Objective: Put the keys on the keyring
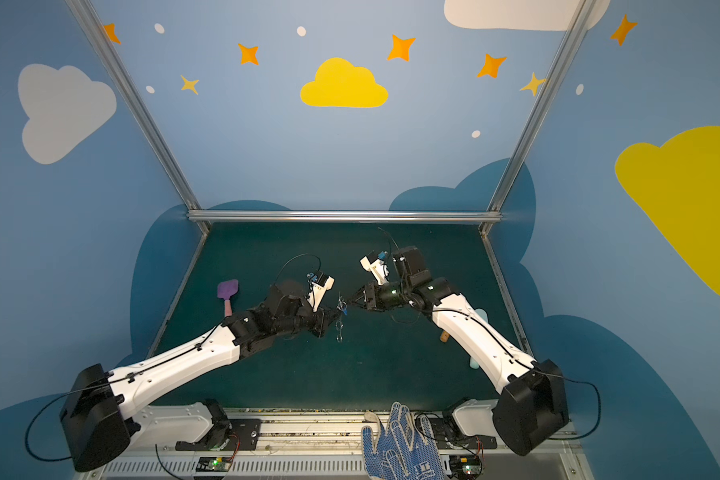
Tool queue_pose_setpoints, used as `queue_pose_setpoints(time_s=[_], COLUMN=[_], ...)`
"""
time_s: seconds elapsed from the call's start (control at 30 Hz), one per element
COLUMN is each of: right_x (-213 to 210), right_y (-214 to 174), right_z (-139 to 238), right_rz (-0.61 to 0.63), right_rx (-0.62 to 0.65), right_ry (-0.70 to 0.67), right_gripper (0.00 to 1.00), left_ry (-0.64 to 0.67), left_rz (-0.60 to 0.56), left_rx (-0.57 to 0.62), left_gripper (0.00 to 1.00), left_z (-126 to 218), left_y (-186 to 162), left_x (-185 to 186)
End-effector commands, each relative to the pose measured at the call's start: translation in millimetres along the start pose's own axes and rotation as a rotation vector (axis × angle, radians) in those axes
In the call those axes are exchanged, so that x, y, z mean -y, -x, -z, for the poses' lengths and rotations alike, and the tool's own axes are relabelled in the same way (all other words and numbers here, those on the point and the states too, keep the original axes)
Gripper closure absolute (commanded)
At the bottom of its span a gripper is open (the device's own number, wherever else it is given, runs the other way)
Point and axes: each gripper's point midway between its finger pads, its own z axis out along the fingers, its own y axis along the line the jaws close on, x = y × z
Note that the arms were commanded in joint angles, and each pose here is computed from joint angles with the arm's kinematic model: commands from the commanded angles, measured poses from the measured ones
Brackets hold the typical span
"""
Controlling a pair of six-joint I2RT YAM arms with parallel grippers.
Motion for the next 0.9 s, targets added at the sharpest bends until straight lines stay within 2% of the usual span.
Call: queue_pose_setpoints(time_s=[0.0,0.27,0.53,0.87], right_x=[-5,-4,-11,-28], right_y=[9,-2,8,11], right_z=[10,-1,-11,-22], right_rz=[0.01,0.057,0.079,0.1], right_rx=[0.1,0.227,0.32,0.29], right_ry=[0.002,0.07,0.162,0.24], right_gripper=[0.69,0.66,0.64,0.69], left_ry=[0.016,0.008,-0.016,-0.032], left_rz=[0.031,0.065,0.083,0.085], left_rx=[0.081,0.107,0.102,0.116], left_gripper=[0.96,0.96,0.96,0.96], left_z=[8,10,7,10], left_y=[17,23,23,27], left_x=[-1,0,4,7])
